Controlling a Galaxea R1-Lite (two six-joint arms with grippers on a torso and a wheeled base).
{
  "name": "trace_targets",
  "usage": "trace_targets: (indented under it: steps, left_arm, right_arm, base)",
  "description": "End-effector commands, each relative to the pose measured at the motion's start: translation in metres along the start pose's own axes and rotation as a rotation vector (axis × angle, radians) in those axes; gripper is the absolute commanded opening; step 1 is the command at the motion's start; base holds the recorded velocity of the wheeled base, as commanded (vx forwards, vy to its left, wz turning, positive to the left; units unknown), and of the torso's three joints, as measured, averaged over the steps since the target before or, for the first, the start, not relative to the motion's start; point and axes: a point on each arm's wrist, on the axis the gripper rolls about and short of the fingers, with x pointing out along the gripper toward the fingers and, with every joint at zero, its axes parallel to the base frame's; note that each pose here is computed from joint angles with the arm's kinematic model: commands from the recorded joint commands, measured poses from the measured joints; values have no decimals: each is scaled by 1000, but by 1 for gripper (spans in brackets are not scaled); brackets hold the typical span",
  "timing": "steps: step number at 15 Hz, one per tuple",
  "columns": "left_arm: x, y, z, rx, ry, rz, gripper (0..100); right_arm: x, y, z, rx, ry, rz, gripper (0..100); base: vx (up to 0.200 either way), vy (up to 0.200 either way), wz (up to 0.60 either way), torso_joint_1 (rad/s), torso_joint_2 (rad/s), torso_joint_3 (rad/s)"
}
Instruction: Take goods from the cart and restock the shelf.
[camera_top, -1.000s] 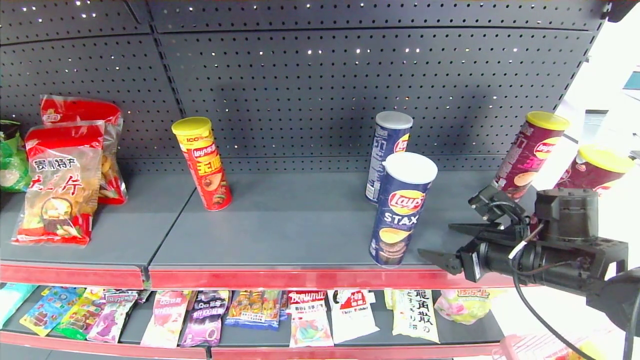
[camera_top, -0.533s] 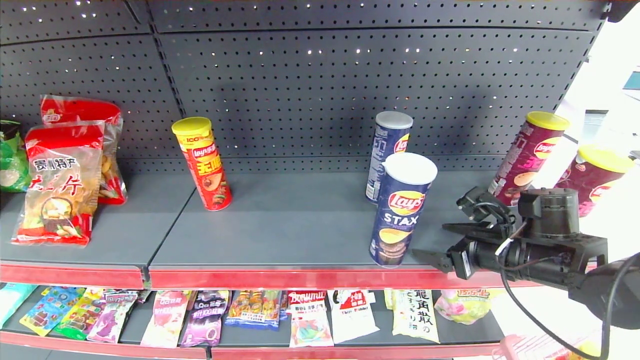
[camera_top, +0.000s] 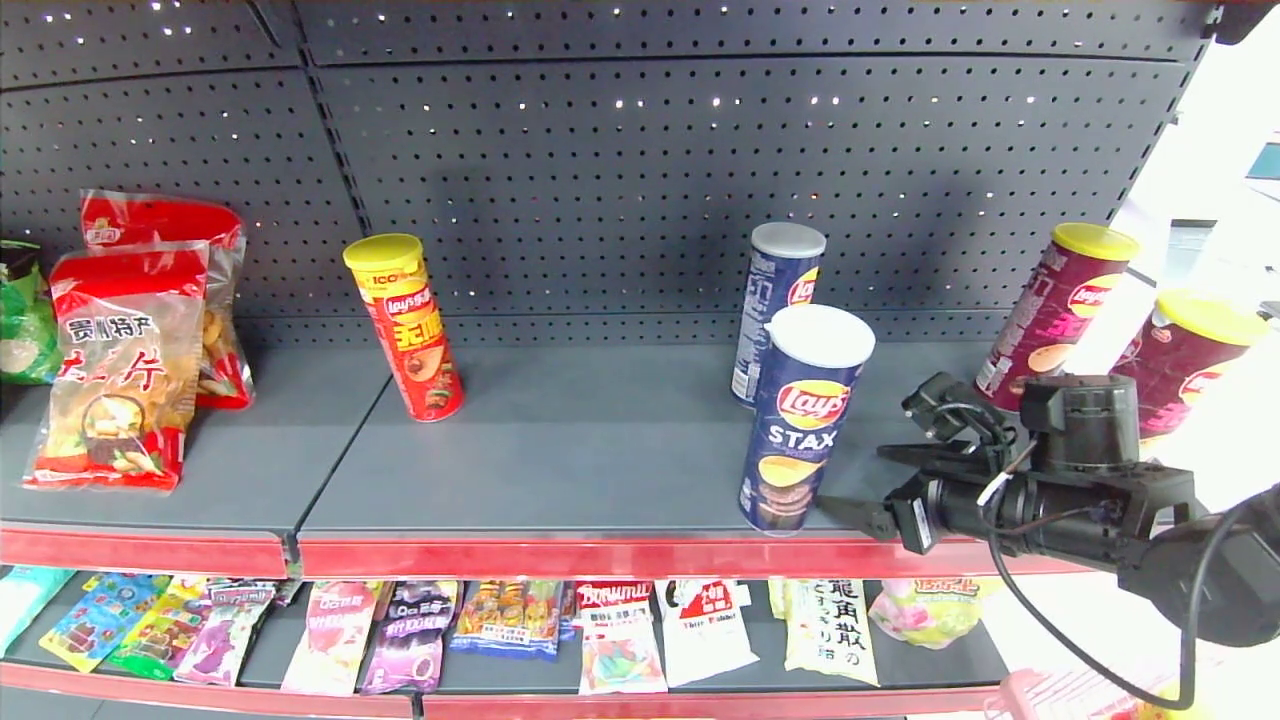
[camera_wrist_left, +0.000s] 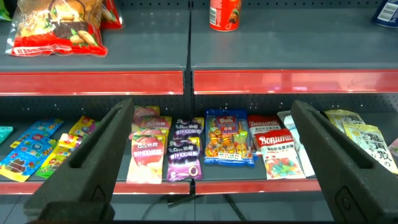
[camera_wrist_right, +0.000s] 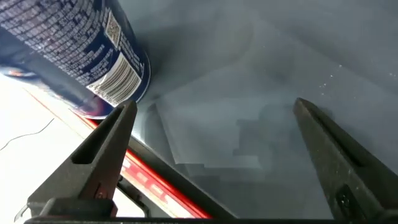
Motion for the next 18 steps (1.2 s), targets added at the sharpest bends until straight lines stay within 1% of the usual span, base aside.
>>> trace_targets:
  steps: [1,4,6,13,15,18]
  left_arm:
    - [0,0,0,0,0,-1,100]
    - [0,0,0,0,2,-1,100]
    - [0,0,0,0,2,-1,100]
    - [0,0,0,0,2,-1,100]
    - [0,0,0,0,0,-1,100]
    - [0,0,0,0,2,-1,100]
  right_arm:
    - [2,1,0,-2,1,4,100]
    - [5,5,2,-5,-3,19,100]
    - [6,3,5,-8,-13,16,100]
    - [9,4,3,-7,-6,21,100]
    - [-1,3,3,-3,-15,7,100]
    - [-44,10,5,-7,-67,-27,100]
  base:
    - [0,0,0,0,0,0]
    - [0,0,0,0,0,0]
    - [0,0,0,0,0,0]
    - [0,0,0,0,0,0]
    - [0,0,0,0,0,0]
    - [0,0,0,0,0,0]
